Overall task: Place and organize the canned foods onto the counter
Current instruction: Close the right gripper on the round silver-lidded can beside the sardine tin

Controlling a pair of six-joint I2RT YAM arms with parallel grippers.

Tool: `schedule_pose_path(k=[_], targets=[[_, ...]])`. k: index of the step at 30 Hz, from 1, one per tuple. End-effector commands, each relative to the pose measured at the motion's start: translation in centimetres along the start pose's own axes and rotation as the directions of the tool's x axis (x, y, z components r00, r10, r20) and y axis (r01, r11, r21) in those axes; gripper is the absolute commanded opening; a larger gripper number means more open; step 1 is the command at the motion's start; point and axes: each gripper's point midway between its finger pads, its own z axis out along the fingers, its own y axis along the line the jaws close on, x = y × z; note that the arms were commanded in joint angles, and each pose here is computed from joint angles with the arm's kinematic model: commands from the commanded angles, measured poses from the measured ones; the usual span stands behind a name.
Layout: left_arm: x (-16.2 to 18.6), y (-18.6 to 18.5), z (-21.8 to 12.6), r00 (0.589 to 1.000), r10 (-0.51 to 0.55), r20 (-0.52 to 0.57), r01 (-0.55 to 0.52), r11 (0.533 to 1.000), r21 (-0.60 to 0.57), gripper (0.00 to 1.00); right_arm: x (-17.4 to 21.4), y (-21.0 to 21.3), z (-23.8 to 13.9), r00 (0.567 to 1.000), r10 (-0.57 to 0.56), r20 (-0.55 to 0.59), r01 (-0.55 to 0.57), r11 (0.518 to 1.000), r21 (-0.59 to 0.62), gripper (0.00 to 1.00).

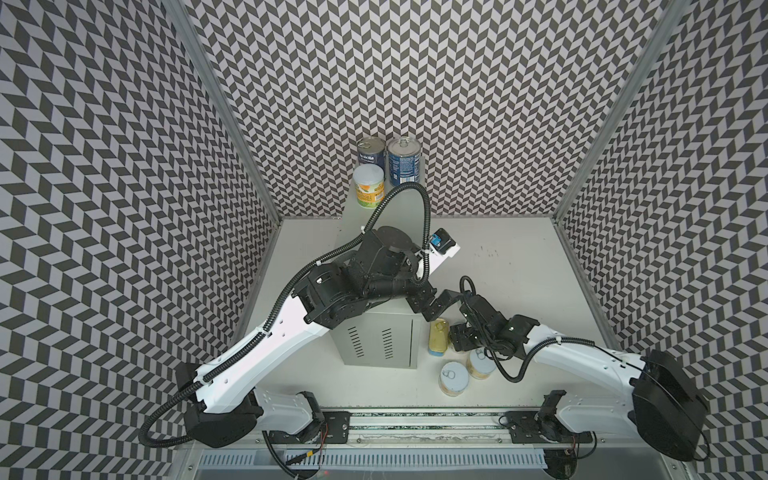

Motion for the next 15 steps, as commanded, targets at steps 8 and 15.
schedule_pose_path(k=[8,15], targets=[[-0.2,0.2,-0.6,1.000,0.024,0.015,-0.023,0.999,-0.025,1.00,-4.6,-2.9,1.0,0.993,0.055,0.106,-0.062,0.996,0.067,0.73],[-0.3,0.3,-0.5,0.999,0.033,0.026,-0.032,0.999,-0.027,1.00,-9.1,-5.5,1.9,0.978,0.091,0.185,-0.109,0.990,0.090,0.74]])
